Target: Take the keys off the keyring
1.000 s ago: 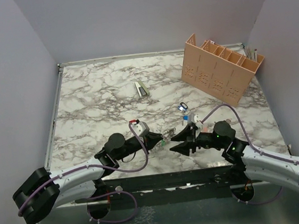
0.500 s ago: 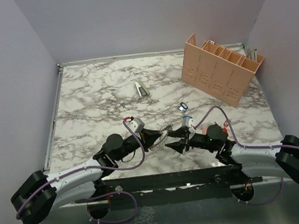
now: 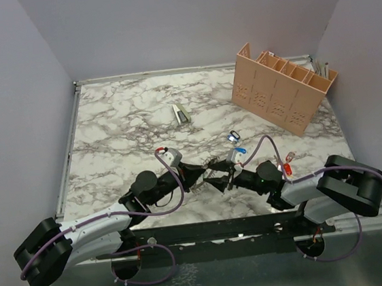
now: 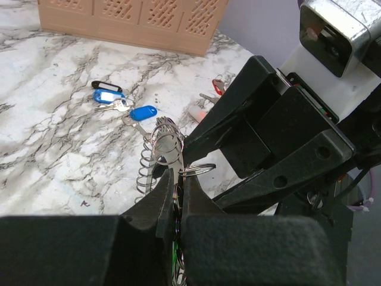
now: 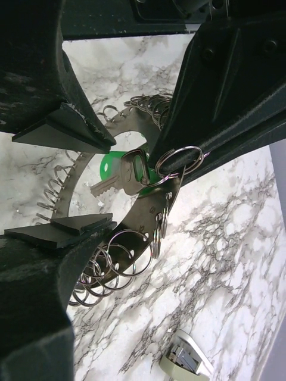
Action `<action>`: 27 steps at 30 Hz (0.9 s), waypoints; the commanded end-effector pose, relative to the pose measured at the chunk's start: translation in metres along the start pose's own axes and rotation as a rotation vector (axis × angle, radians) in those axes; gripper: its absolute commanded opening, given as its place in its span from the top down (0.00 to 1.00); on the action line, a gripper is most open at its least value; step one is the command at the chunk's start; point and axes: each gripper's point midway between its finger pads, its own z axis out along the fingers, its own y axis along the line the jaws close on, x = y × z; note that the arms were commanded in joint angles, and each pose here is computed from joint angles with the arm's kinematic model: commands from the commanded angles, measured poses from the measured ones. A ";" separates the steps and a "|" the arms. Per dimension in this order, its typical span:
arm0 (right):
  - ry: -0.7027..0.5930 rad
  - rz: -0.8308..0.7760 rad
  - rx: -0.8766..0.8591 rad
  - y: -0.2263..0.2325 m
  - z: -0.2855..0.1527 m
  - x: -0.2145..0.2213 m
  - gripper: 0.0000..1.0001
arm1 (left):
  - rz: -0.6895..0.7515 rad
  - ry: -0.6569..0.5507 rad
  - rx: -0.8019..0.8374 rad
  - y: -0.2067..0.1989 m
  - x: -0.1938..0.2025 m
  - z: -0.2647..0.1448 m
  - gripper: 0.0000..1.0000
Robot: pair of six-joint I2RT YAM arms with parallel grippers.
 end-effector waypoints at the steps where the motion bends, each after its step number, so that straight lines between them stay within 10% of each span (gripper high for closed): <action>1: -0.120 -0.034 0.051 -0.010 0.013 -0.027 0.47 | -0.026 -0.053 0.006 -0.004 -0.014 0.002 1.00; 18: -0.186 -0.058 0.068 -0.017 0.033 -0.030 0.53 | -0.039 -0.032 0.045 -0.012 -0.011 0.004 1.00; 27: -0.170 -0.036 0.080 -0.017 0.023 -0.026 0.87 | -0.007 -0.066 0.007 -0.004 -0.016 -0.002 1.00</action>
